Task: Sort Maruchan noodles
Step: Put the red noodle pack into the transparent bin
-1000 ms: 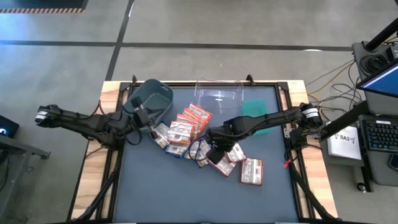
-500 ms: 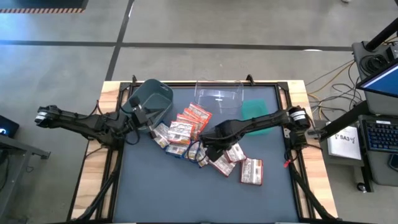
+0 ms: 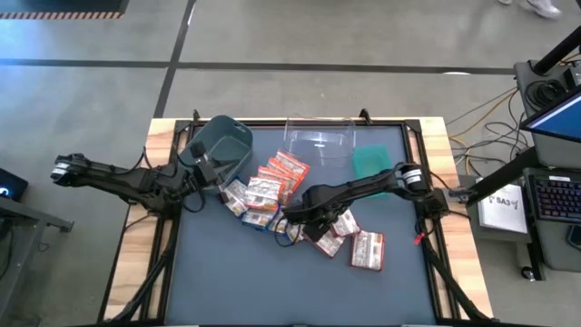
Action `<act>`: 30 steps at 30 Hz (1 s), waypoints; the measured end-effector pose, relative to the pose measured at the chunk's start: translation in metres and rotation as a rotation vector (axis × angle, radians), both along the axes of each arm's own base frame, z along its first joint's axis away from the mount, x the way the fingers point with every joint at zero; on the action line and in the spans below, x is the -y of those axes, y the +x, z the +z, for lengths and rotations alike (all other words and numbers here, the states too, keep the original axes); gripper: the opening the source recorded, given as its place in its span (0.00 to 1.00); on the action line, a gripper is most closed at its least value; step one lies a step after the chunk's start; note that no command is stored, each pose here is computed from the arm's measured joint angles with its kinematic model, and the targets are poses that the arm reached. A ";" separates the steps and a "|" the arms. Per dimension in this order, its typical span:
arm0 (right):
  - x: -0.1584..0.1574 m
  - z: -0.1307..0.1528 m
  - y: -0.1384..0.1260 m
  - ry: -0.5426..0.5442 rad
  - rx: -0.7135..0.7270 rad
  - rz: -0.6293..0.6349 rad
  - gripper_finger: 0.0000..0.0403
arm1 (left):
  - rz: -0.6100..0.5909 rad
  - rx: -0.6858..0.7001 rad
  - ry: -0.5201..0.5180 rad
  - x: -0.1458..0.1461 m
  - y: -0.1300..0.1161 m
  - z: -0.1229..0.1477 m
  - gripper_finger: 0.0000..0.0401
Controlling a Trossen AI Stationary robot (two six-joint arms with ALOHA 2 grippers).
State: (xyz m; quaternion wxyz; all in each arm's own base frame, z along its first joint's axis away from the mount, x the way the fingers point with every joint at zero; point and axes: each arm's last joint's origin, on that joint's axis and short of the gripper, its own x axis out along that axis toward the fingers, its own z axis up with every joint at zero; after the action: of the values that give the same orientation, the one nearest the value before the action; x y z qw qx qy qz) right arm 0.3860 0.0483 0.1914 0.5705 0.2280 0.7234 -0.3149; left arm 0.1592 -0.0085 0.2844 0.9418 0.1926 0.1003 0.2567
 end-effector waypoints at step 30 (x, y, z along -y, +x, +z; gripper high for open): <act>0.020 0.129 -0.044 -0.134 0.494 0.006 0.02 | 0.002 0.010 -0.010 0.000 0.000 0.000 0.00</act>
State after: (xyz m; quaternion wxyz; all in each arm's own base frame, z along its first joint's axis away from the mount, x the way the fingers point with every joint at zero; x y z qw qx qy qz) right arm 0.3419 0.0285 0.3207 0.7446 0.2577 0.5405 -0.2951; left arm 0.1591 -0.0084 0.2848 0.9430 0.1864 0.0970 0.2582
